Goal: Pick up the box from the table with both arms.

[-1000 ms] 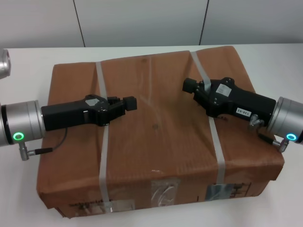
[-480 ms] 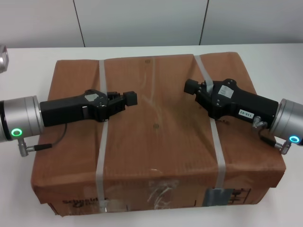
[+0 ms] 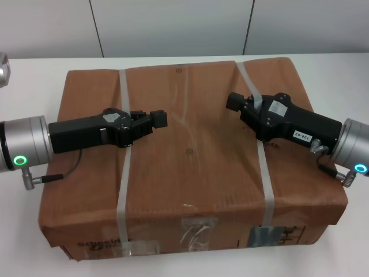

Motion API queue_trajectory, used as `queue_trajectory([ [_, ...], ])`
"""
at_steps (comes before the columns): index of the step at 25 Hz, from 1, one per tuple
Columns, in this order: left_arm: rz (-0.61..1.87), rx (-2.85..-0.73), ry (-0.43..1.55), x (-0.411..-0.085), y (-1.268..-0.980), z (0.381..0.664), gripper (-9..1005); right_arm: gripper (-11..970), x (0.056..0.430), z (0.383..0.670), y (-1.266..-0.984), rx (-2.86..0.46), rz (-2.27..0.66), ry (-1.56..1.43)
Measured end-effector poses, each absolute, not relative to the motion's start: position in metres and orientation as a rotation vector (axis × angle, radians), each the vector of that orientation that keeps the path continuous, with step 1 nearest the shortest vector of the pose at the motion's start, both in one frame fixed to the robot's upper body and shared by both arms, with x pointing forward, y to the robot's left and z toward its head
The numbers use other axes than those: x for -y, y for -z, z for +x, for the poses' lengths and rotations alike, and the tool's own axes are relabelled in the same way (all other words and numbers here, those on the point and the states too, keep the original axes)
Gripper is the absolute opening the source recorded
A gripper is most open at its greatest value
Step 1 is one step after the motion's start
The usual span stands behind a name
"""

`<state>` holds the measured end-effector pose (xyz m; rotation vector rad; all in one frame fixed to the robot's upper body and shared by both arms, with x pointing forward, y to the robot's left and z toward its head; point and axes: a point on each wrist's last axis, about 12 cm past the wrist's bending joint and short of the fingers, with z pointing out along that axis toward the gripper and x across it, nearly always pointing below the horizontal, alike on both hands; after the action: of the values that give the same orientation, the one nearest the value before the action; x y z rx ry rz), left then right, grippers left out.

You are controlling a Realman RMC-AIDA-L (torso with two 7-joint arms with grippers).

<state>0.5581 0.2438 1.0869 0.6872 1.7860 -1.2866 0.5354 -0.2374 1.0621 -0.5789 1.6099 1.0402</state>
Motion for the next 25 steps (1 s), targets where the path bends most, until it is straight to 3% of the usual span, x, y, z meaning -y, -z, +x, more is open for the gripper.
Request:
queue_trajectory([
  [25,0.695,-1.780,1.287,-0.2453,-1.0883,0.5573,68,6,0.2374,0.5353,-1.0623,-1.608,-0.579,-1.042],
])
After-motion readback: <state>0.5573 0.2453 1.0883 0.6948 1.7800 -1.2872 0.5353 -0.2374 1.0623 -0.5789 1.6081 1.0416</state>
